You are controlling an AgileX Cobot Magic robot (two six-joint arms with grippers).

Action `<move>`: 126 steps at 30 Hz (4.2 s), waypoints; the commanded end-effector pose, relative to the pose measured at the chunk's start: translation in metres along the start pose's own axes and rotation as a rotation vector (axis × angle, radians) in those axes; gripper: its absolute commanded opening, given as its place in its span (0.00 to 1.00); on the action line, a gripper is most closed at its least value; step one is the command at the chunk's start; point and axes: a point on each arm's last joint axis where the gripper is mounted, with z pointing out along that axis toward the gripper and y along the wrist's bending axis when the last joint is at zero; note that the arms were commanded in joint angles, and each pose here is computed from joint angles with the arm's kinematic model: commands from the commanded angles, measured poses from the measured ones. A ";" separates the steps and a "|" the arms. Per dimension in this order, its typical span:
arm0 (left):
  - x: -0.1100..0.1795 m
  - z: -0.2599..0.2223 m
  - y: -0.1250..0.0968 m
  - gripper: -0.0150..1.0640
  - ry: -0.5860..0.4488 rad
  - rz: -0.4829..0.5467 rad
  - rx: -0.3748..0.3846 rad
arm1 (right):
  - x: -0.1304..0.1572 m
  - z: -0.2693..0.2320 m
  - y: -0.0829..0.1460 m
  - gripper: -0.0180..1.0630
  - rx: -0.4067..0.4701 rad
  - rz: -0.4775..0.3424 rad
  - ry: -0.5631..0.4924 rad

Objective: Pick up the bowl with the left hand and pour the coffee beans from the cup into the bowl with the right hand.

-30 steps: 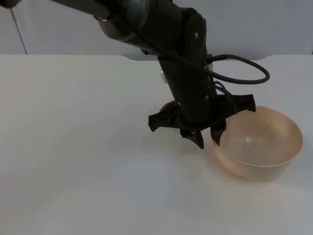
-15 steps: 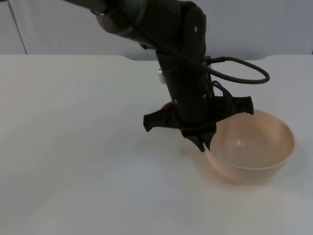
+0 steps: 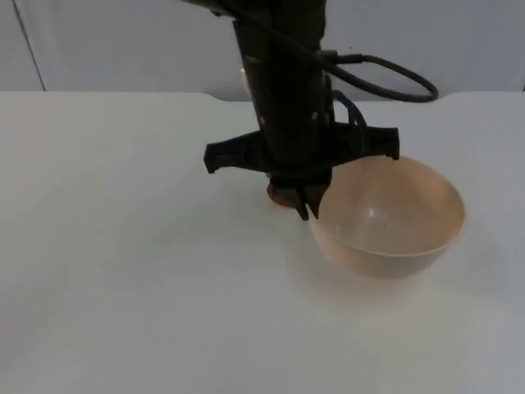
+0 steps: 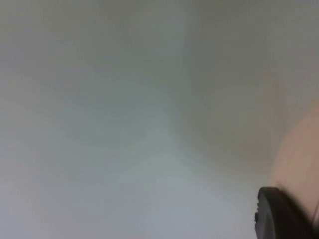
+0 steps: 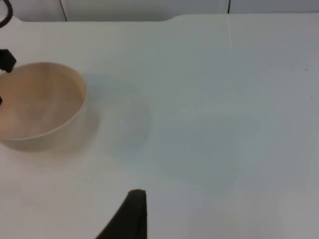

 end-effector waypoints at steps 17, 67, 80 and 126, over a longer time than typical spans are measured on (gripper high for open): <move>-0.001 -0.040 0.052 0.01 -0.042 -0.068 -0.007 | 0.000 0.000 0.000 0.99 0.000 0.003 -0.006; 0.099 -0.072 0.155 0.01 -0.089 -0.289 0.011 | 0.000 0.000 0.000 0.99 0.000 0.005 -0.006; 0.098 -0.072 0.155 0.01 -0.095 -0.288 0.012 | 0.000 0.000 0.000 0.99 0.000 0.005 -0.006; 0.098 -0.072 0.155 0.01 -0.096 -0.289 0.014 | -0.217 0.122 0.001 0.99 -0.049 0.036 0.271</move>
